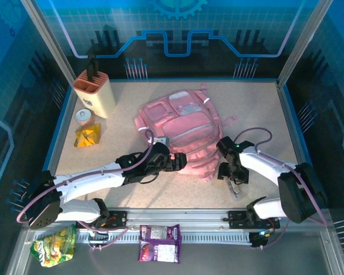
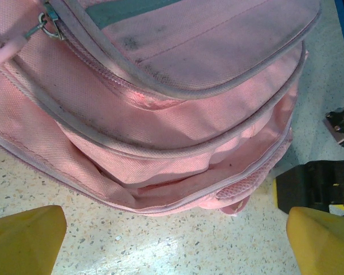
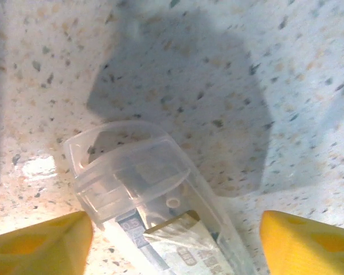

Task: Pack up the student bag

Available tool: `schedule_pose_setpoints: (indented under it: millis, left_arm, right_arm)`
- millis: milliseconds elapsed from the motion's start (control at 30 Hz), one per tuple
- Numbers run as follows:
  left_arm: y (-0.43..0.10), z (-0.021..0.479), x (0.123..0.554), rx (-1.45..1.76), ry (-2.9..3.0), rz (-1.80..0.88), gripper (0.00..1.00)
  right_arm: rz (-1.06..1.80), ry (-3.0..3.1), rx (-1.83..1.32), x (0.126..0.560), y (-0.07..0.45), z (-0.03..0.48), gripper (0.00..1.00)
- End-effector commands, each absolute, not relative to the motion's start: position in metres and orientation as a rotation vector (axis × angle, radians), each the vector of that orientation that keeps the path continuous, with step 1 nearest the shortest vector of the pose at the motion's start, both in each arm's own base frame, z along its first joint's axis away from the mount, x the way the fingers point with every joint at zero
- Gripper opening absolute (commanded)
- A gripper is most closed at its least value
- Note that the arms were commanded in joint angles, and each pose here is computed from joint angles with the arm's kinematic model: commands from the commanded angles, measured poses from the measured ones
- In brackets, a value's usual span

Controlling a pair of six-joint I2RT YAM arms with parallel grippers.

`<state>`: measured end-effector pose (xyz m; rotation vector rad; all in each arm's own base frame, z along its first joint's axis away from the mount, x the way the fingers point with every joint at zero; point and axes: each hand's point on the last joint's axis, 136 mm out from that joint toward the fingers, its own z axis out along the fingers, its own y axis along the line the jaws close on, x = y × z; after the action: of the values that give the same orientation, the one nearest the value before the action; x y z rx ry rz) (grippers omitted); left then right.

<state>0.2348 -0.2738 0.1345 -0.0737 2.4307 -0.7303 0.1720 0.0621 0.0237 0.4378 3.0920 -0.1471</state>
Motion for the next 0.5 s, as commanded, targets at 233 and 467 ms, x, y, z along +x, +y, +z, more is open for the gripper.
schedule_pose_setpoints:
  millis: [233,467]
  left_arm:
    - [-0.274,0.137,0.235,-0.072,2.423,-0.721,0.99]
    - [-0.271,0.138,0.237,-0.090,2.416,-0.703,0.99]
  right_arm:
    - [-0.006,3.020,0.611,0.169,0.045,0.032,0.76]
    - [-0.040,3.092,0.549,0.159,0.056,0.022,0.85]
